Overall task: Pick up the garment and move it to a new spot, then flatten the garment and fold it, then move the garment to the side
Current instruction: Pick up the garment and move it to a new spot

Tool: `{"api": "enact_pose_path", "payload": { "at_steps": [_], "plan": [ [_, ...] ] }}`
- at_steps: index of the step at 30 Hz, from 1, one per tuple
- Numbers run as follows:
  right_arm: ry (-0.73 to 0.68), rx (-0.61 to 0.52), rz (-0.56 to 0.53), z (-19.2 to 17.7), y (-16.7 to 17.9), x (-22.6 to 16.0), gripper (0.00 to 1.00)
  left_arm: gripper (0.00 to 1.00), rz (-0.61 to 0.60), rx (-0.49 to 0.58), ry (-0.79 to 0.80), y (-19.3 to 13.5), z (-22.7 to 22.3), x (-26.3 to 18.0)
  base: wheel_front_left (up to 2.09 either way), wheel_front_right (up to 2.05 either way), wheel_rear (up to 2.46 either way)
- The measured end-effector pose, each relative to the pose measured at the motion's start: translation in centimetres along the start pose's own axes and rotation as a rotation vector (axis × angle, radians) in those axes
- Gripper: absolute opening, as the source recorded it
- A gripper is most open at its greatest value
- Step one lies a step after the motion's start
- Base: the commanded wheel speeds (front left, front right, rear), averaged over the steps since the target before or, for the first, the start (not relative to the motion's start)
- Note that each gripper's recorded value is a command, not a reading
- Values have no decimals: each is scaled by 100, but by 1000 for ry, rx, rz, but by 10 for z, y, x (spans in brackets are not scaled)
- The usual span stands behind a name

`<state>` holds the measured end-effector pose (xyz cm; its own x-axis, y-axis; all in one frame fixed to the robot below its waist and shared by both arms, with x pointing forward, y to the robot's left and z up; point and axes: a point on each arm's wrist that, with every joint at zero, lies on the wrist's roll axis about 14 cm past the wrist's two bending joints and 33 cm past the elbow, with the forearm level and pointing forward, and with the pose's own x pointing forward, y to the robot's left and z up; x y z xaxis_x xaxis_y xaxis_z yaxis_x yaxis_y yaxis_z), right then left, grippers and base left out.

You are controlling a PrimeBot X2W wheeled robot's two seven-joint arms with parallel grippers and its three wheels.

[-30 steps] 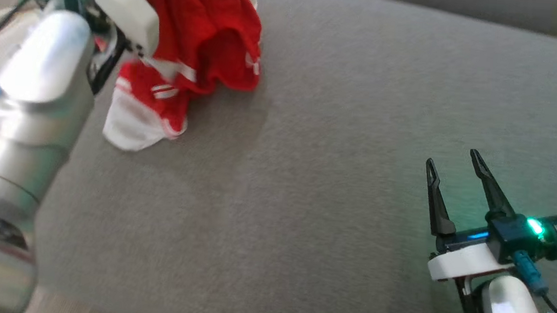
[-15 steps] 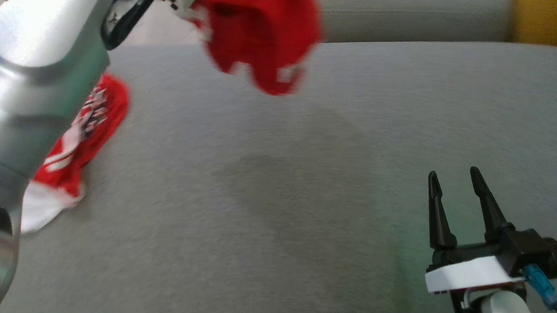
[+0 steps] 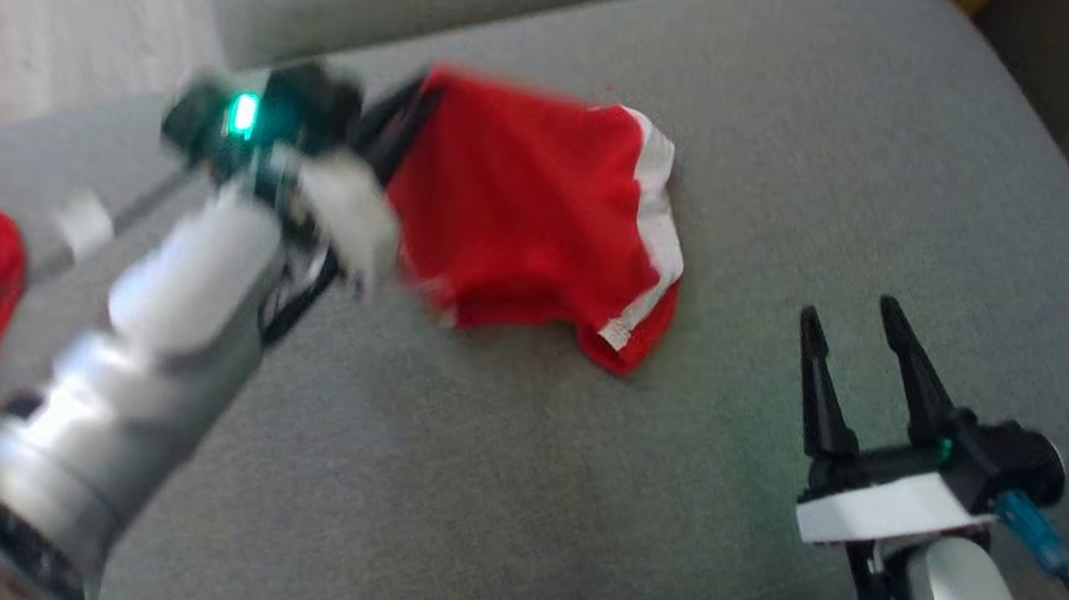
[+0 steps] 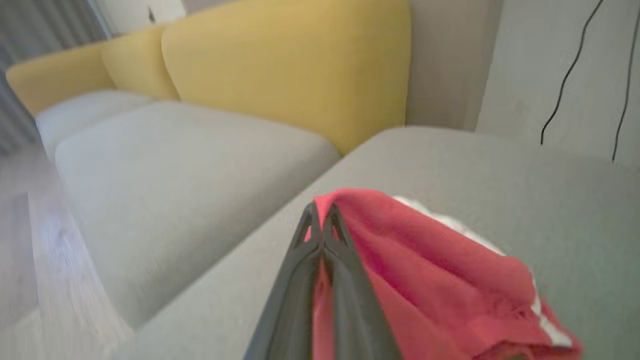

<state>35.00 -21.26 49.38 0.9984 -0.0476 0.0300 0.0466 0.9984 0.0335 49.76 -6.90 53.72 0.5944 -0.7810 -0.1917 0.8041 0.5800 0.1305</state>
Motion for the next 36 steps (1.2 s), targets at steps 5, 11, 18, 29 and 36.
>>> {"api": "enact_pose_path", "payload": {
  "at_steps": [5,11,18,29,36],
  "plan": [
    [24,-7,-4,-7,-2,10,100,70,54,-69,76,4,-77,1,0,0,0],
    [44,-8,12,-15,2,16,100,100,178,-97,8,18,-68,-1,0,0,0],
    [31,4,78,-13,24,17,100,100,444,-117,-209,47,-13,-59,0,0,0],
    [23,25,227,-11,73,6,100,100,814,-260,-213,16,-72,-218,0,0,0],
    [43,11,313,-17,98,-19,100,100,944,-309,-246,-23,-83,-278,0,0,0]
  ]
}}
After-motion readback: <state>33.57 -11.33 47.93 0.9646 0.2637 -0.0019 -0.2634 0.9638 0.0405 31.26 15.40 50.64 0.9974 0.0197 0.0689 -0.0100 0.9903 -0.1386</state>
